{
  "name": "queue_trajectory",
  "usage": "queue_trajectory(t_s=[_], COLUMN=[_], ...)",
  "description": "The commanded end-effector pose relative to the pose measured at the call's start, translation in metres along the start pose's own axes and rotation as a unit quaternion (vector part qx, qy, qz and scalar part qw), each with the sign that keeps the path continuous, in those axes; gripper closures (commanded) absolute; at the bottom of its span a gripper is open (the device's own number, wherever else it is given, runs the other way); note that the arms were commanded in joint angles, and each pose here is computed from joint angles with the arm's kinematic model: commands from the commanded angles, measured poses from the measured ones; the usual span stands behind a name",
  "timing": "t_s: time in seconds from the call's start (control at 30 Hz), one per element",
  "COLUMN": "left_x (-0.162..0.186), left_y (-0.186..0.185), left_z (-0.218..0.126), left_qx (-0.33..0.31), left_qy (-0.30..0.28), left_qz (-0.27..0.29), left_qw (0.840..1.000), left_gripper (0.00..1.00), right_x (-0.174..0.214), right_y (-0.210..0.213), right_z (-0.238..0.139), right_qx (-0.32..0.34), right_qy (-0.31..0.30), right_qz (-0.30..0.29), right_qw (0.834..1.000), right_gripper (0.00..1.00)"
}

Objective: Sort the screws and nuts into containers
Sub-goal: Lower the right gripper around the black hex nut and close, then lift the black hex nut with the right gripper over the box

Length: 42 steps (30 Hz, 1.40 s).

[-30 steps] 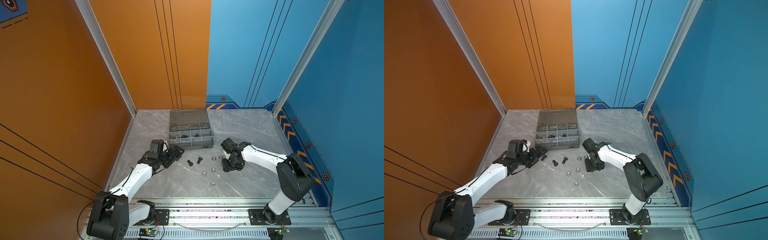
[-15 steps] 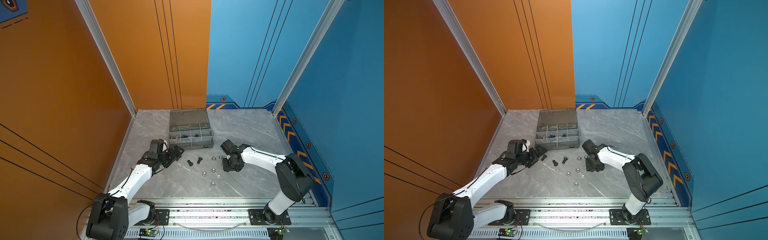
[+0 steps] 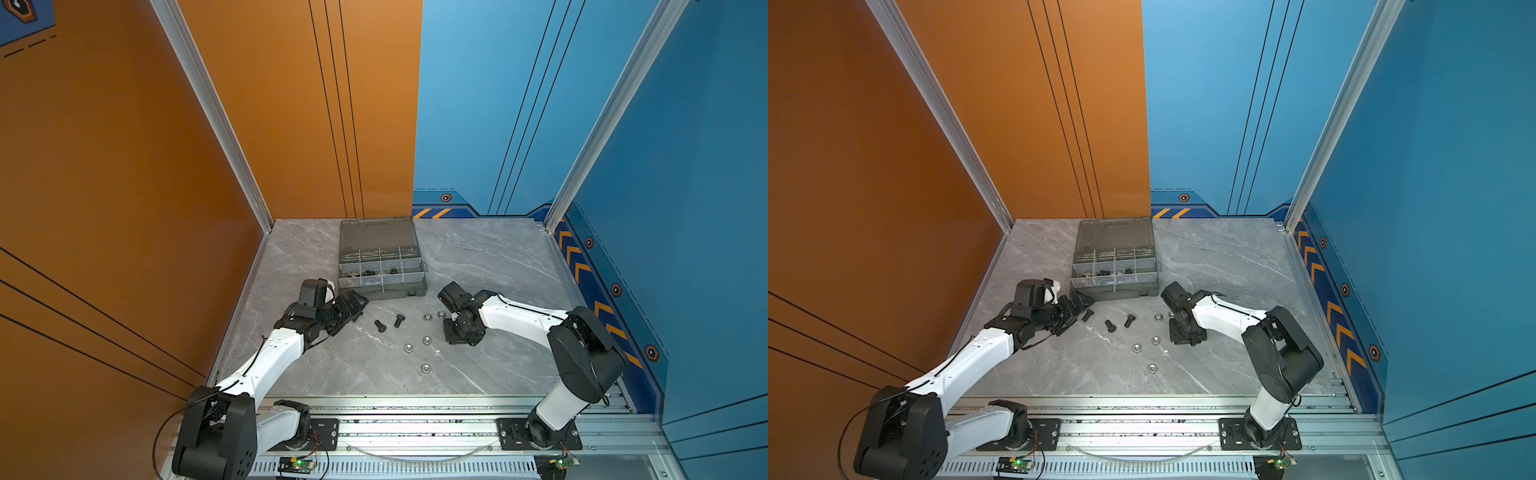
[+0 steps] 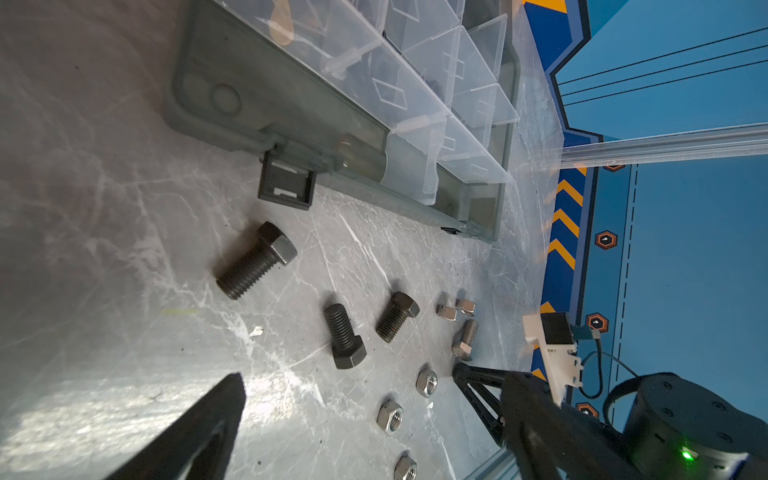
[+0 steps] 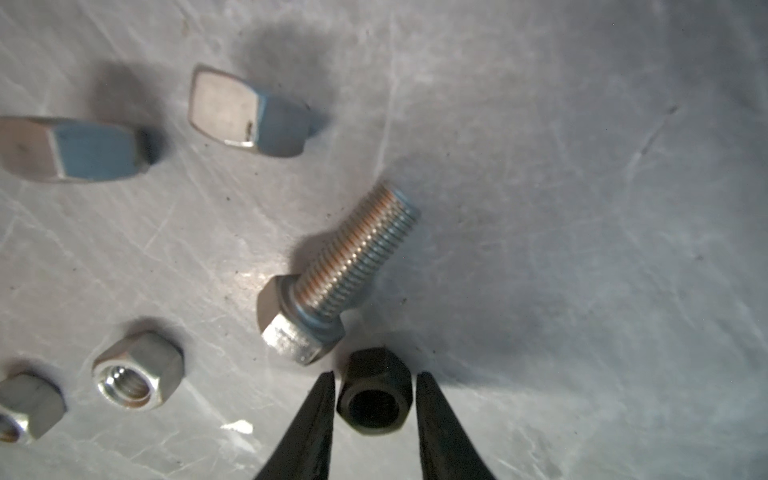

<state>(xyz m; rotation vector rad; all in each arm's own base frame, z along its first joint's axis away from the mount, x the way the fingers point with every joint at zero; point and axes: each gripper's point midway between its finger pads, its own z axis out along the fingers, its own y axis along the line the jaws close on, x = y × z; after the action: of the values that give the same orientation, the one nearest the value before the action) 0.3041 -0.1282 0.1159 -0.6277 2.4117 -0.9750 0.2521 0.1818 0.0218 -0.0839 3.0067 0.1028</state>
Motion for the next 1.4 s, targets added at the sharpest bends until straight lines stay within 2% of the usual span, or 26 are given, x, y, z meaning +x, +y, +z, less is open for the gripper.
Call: queue_trajectory(t_s=[0.0,0.27,0.67,0.77,0.9,1.0,1.2,1.37], left_x=[0.006,0.005,0.005,0.005,0.005,0.005,0.006,0.006], left_y=[0.008,0.008,0.008,0.008,0.007,0.008,0.008,0.007], left_z=[0.002,0.002,0.003,0.003,0.003,0.002,0.002,0.002], left_qx=[-0.008,-0.008,-0.008,-0.008,-0.007,-0.008,-0.008,-0.004], left_qy=[0.011,0.011,0.011,0.011,0.011,0.010,0.011,0.012], left_qz=[-0.005,-0.005,-0.005,-0.005,-0.005,-0.005,-0.006,-0.007], left_qw=[1.000,1.000,1.000,1.000,1.000,1.000,1.000,1.000], left_gripper=[0.02,0.02,0.02,0.02,0.02,0.02,0.02,0.02], right_x=[0.005,0.006,0.007,0.007,0.009,0.005,-0.016,-0.049], right_y=[-0.007,-0.007,-0.012,-0.012,-0.011,-0.007,0.013,0.042], right_z=[0.009,0.015,0.024,0.025,0.025,0.015,-0.024,-0.082], right_qx=[0.019,0.019,0.019,0.018,0.013,0.003,-0.062,-0.130], right_qy=[0.007,0.011,0.020,0.021,0.026,0.020,-0.010,-0.072], right_qz=[0.004,0.004,0.008,0.009,0.006,-0.002,-0.041,-0.109], right_qw=[1.000,1.000,1.000,1.000,1.000,1.000,0.997,0.983], right_gripper=[0.65,0.68,0.65,0.69,0.88,1.00,1.00,1.00])
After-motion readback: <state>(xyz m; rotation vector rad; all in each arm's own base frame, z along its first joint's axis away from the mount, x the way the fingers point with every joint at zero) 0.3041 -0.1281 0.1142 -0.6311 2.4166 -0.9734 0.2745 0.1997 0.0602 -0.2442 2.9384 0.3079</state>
